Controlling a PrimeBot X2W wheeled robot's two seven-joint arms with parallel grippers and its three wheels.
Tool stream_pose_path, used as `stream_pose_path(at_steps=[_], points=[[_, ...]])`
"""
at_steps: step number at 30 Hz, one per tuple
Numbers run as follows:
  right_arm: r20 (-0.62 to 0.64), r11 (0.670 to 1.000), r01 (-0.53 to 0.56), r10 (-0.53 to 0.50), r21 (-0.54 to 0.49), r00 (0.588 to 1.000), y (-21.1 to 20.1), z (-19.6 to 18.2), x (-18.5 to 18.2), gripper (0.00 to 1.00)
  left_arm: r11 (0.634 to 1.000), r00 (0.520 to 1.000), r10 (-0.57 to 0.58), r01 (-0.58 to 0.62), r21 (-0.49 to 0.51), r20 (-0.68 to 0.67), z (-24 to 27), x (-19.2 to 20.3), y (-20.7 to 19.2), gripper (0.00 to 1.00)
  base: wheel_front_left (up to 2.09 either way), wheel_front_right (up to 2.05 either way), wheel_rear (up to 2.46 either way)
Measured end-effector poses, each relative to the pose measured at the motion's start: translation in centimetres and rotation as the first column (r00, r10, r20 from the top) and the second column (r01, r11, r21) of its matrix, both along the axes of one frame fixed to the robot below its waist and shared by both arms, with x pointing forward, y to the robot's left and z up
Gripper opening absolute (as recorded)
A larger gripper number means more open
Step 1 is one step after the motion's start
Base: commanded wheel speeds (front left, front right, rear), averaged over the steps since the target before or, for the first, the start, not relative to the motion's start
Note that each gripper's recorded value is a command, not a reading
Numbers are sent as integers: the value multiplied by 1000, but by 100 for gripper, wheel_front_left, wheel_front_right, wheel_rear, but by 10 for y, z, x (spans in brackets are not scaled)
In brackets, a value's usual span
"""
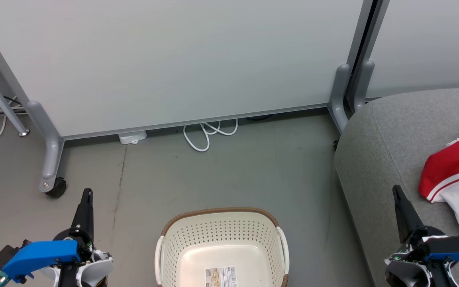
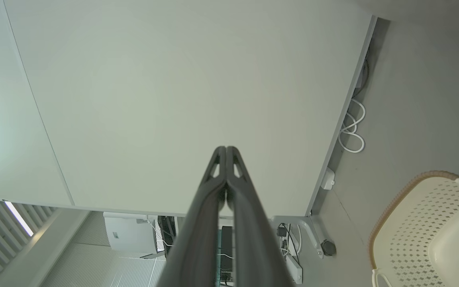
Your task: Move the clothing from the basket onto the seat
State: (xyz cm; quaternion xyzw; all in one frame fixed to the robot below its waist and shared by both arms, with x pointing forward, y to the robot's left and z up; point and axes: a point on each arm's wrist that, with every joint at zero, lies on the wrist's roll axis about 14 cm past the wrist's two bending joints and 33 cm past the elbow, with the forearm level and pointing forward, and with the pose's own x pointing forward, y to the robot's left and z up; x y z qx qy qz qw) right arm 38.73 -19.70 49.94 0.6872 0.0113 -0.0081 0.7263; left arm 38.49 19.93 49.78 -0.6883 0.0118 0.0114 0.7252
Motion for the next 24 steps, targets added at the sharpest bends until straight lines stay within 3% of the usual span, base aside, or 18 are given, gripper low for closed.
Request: stream_pose_path(at_steps=[10, 24], points=[[15, 998, 4, -5, 61, 1000, -2, 4, 0, 0, 999, 1000, 2, -1, -54, 21, 6, 2, 1, 0, 0, 0, 0], [15, 998, 4, -5, 61, 1000, -2, 4, 0, 0, 998, 1000, 2, -1, -56, 22, 6, 3, 1, 0, 0, 0, 0]])
